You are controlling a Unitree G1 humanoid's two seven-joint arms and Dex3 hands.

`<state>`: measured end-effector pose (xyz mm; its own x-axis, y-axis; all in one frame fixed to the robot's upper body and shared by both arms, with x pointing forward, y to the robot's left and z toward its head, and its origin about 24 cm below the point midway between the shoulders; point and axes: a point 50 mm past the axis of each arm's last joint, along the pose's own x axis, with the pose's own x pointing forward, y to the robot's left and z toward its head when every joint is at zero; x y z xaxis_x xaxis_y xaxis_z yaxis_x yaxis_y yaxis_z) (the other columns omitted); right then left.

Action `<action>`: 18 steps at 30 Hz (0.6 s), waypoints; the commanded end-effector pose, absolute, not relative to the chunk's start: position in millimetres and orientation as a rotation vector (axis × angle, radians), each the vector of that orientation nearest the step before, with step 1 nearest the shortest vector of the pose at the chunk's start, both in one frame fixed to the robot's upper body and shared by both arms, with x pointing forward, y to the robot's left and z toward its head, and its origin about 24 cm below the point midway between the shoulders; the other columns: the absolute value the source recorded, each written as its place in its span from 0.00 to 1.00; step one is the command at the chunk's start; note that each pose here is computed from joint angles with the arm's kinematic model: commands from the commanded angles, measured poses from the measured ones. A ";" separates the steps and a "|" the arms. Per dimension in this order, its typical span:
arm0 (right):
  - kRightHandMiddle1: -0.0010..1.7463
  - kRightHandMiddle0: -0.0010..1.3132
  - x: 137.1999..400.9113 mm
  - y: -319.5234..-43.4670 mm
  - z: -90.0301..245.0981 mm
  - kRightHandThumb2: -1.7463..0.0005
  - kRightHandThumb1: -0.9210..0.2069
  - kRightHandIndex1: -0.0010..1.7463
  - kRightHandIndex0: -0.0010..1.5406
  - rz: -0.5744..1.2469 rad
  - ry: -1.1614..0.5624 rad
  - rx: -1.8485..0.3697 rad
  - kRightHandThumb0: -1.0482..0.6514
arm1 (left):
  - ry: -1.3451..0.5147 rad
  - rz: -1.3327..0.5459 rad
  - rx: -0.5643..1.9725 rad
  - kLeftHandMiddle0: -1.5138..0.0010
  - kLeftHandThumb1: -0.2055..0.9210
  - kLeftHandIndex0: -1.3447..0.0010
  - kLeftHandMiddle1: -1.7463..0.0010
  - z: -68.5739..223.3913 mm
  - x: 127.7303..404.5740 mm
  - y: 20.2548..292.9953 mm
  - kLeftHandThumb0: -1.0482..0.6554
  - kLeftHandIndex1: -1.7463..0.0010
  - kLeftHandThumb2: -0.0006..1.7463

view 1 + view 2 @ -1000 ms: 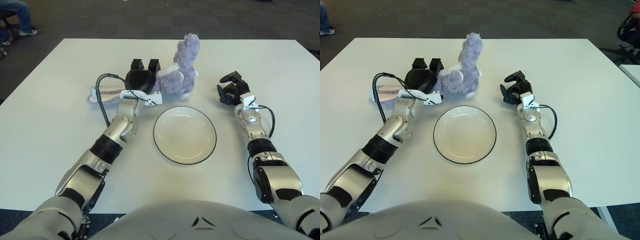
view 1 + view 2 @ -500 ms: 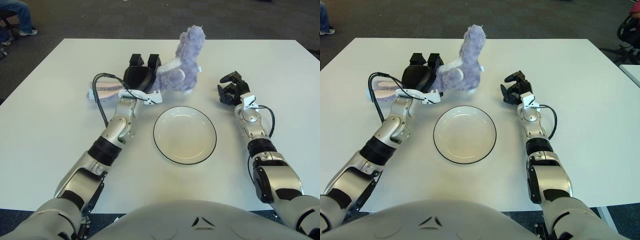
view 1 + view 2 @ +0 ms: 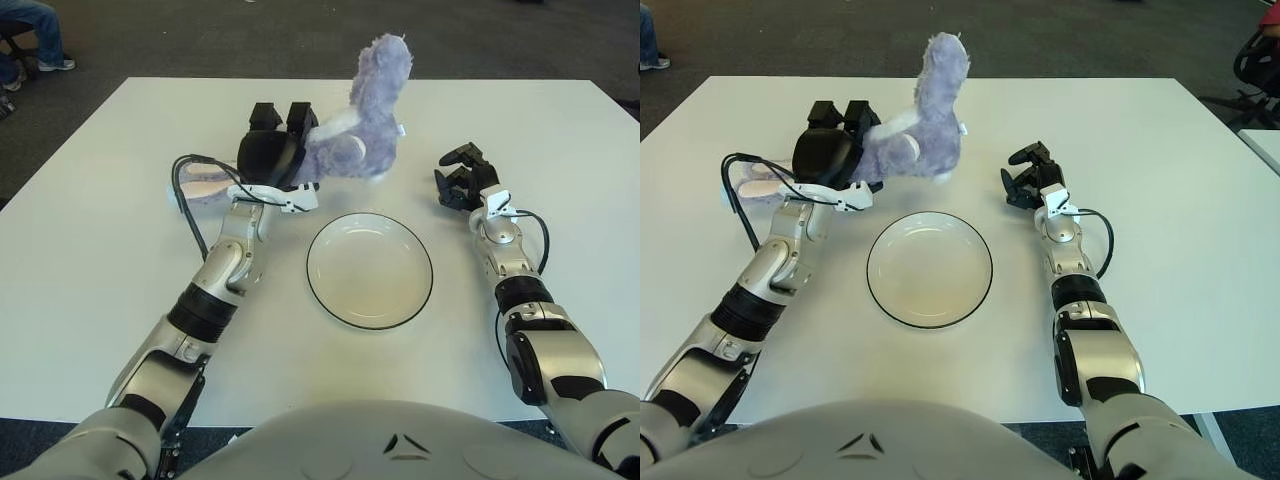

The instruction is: Put the doll into the plate.

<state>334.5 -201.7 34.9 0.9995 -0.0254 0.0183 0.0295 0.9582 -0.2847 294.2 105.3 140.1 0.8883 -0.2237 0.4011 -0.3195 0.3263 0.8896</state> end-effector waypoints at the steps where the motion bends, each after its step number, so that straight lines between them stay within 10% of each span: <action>1: 0.93 0.22 317.8 -201.4 -1.6 0.44 0.34 0.91 0.37 0.005 0.165 -0.312 0.61 | -0.539 0.108 1.230 0.84 0.39 0.85 0.00 147.5 288.4 108.7 0.49 0.00 0.64; 18: 0.93 0.22 318.9 -201.6 -1.8 0.45 0.33 0.91 0.37 0.009 0.169 -0.300 0.61 | -0.555 0.040 1.194 0.83 0.41 0.88 0.00 156.9 248.1 110.2 0.43 0.00 0.60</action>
